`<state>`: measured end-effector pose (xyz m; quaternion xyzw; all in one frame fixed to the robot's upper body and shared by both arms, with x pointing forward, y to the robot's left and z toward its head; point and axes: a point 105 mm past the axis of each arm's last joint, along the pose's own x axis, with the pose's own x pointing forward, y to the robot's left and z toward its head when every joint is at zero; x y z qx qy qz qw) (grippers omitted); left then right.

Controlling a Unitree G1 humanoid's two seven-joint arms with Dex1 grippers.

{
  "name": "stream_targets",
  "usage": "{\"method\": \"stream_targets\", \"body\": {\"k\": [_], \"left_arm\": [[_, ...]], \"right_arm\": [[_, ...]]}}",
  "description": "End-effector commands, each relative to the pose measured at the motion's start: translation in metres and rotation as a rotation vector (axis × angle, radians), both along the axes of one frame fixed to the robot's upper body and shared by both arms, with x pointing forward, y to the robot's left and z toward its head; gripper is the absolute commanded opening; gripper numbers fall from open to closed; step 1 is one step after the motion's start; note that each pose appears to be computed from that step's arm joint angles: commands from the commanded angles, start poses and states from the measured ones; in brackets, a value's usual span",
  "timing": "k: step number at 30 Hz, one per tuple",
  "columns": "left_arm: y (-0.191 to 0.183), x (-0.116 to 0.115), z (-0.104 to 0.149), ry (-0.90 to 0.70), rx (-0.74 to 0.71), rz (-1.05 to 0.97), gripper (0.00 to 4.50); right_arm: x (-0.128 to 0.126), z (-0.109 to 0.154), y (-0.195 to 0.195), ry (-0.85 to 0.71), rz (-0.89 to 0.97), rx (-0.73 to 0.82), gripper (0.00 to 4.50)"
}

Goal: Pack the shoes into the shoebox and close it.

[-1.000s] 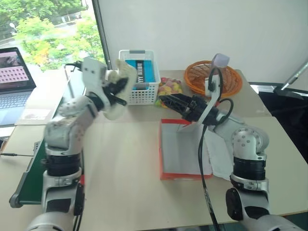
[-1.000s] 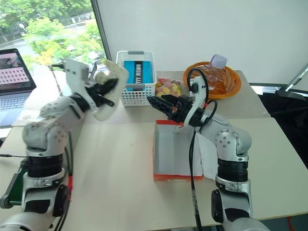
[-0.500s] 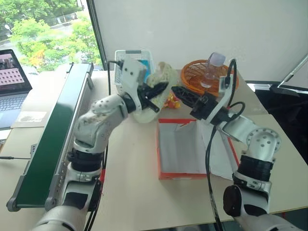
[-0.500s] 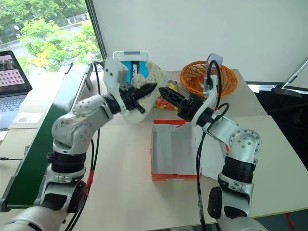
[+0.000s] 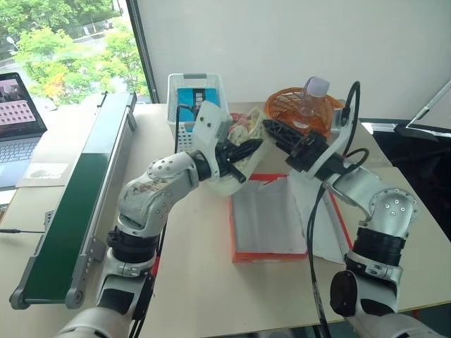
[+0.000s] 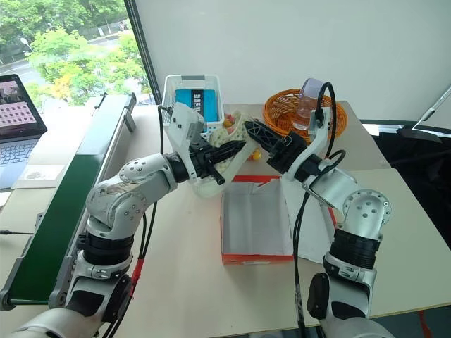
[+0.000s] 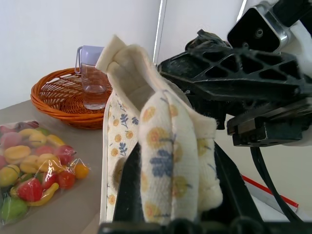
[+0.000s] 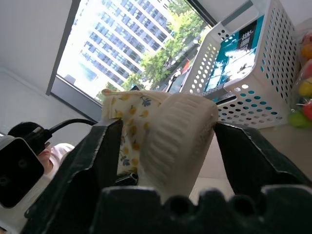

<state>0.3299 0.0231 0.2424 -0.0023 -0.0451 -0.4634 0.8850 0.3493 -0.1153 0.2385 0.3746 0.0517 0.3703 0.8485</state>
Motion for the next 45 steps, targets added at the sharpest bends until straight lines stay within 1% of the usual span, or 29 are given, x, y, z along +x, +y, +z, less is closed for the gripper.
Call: {"method": "stream_targets", "body": {"k": [1,4,5,6,8,9,10,11,12,15,17,20,21,22,23,25,27,29,31,33,37,41,45], "left_arm": [[-0.005,-0.007,0.021,-0.08,-0.023,-0.03,0.12],[-0.004,-0.006,0.02,-0.078,-0.016,-0.023,0.12],[-0.002,-0.006,0.019,-0.074,-0.009,-0.018,0.12],[0.001,-0.005,0.018,-0.066,-0.008,-0.013,0.12],[0.006,-0.004,0.017,-0.05,-0.013,-0.004,1.12],[0.007,-0.007,0.017,-0.031,-0.032,-0.031,1.3],[0.01,-0.009,0.017,-0.023,-0.032,-0.046,1.78],[0.015,-0.009,0.017,-0.024,-0.022,-0.046,2.09],[0.017,-0.008,0.017,-0.026,-0.013,-0.044,2.49],[0.038,-0.004,0.016,0.0,0.027,-0.03,3.51],[0.054,0.0,0.02,-0.004,0.044,-0.011,3.53],[0.07,0.007,0.022,-0.012,0.059,0.038,3.53],[0.075,0.01,0.021,-0.013,0.063,0.059,3.53],[0.079,0.013,0.02,-0.014,0.065,0.077,3.53],[0.081,0.015,0.019,-0.015,0.066,0.088,3.53],[0.08,0.016,0.016,-0.02,0.073,0.093,3.53],[0.072,0.014,0.01,-0.018,0.072,0.069,3.53],[0.064,0.009,0.004,-0.018,0.083,0.041,3.53],[0.061,0.007,0.001,-0.018,0.084,0.033,3.53],[0.062,0.007,0.0,-0.016,0.077,0.043,3.53],[0.064,0.008,-0.004,-0.009,0.069,0.071,3.53],[0.064,0.007,-0.008,-0.005,0.063,0.08,3.53],[0.063,0.006,-0.01,-0.003,0.056,0.089,3.53]], "right_arm": [[-0.004,0.019,0.005,-0.069,0.032,0.03,2.02],[-0.003,0.018,0.004,-0.066,0.028,0.029,1.09],[-0.002,0.018,0.003,-0.065,0.023,0.027,0.9],[-0.001,0.018,0.002,-0.064,0.013,0.023,0.82],[0.0,0.017,0.0,-0.064,0.0,0.016,0.69],[0.001,0.018,-0.002,-0.068,-0.007,0.01,0.67],[0.002,0.02,-0.005,-0.077,-0.017,-0.005,0.64],[0.002,0.022,-0.008,-0.087,-0.025,-0.018,0.62],[0.003,0.024,-0.011,-0.094,-0.03,-0.026,0.61],[0.009,0.039,-0.032,-0.124,-0.098,-0.09,0.59],[0.014,0.05,-0.047,-0.139,-0.147,-0.145,0.59],[0.019,0.058,-0.057,-0.119,-0.172,-0.238,0.59],[0.021,0.06,-0.058,-0.112,-0.184,-0.296,0.59],[0.026,0.062,-0.06,-0.104,-0.229,-0.404,0.59],[0.029,0.063,-0.063,-0.098,-0.264,-0.48,0.59],[0.036,0.054,-0.066,-0.015,-0.289,-0.655,0.59],[0.032,0.052,-0.053,0.026,-0.167,-0.694,0.59],[0.024,0.038,-0.044,0.082,-0.04,-0.786,0.59],[0.023,0.027,-0.042,0.146,0.015,-0.808,0.59],[0.023,0.023,-0.041,0.167,0.041,-0.826,0.59],[0.014,0.015,-0.038,0.212,0.129,-0.882,0.59],[0.01,-0.006,-0.04,0.274,0.183,-0.976,0.59],[0.011,-0.027,-0.047,0.31,0.198,-1.071,0.59]]}}
